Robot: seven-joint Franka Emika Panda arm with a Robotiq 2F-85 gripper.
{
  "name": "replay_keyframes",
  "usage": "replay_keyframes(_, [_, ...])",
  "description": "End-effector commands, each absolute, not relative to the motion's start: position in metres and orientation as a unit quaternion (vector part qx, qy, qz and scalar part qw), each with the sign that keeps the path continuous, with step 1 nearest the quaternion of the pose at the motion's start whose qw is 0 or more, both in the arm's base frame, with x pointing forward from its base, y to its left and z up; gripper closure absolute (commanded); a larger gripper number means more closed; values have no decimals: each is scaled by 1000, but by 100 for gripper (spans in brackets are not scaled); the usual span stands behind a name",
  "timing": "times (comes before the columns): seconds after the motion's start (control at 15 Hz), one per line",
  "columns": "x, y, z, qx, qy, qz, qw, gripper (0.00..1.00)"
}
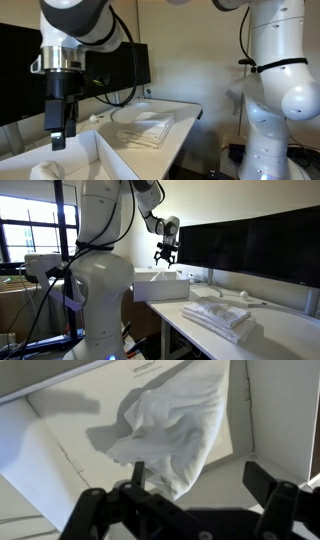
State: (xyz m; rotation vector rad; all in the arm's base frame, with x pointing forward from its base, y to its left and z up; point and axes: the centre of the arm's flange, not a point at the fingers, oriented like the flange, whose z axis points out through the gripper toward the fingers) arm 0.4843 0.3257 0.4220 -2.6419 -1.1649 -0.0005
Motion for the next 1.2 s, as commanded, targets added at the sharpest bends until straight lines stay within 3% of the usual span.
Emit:
replay_keyframes(0.0, [506,362,406,-916,-374,-4,142,0])
replay_keyframes(1.13, [436,414,407,-996,36,-78,-29,0])
